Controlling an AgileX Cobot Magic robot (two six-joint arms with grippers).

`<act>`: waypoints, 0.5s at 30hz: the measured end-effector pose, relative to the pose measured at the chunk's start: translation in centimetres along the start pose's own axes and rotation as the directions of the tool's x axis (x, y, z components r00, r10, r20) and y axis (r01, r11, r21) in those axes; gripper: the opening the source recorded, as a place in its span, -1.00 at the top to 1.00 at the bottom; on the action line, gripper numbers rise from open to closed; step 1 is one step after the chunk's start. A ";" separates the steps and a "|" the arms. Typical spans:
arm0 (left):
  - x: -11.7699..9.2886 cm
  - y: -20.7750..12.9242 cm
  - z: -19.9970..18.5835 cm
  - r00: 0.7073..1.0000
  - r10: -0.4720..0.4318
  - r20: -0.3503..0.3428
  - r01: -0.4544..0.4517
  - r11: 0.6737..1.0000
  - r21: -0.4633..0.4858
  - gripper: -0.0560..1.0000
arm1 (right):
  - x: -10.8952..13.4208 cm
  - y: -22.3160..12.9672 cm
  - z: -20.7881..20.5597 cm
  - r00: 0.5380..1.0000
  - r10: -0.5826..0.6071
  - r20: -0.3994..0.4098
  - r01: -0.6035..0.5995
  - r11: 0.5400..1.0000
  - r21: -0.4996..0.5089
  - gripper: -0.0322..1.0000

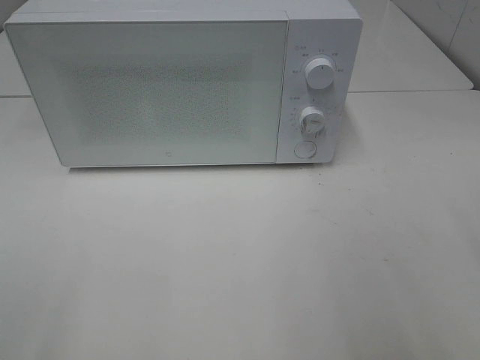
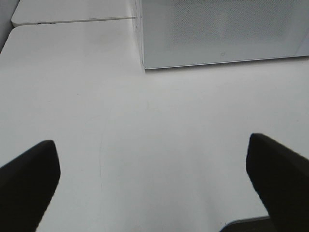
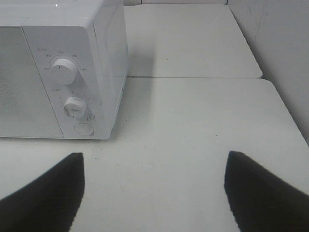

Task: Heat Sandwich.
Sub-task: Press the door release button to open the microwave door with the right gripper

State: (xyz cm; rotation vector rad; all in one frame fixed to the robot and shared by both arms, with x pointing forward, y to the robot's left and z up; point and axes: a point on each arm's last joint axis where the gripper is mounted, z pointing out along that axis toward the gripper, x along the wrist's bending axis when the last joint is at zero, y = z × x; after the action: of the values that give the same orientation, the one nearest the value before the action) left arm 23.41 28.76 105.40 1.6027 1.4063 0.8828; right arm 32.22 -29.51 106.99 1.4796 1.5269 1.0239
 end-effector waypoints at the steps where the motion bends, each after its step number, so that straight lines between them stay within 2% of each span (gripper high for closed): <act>1: 0.0 0.0 0.0 1.000 0.000 0.000 0.000 1.000 0.000 -0.99 | 0.0 0.0 0.0 1.000 0.000 0.000 0.000 1.000 0.000 -0.55; 9: 0.0 0.0 0.0 1.000 0.000 0.000 0.000 1.000 0.000 -0.99 | 0.2 -0.8 5.3 1.000 -0.002 -0.015 0.002 0.999 -0.036 -0.55; 15: 0.0 0.0 0.0 1.000 0.000 0.000 0.000 1.000 0.000 -0.99 | 0.3 -1.6 7.9 1.000 0.003 -0.023 -0.004 0.998 -0.061 -0.55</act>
State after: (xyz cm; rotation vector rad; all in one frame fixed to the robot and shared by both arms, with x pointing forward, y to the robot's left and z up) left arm 23.41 28.76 105.40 1.6027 1.4063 0.8828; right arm 38.85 -28.88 102.46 1.4331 1.4966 1.0840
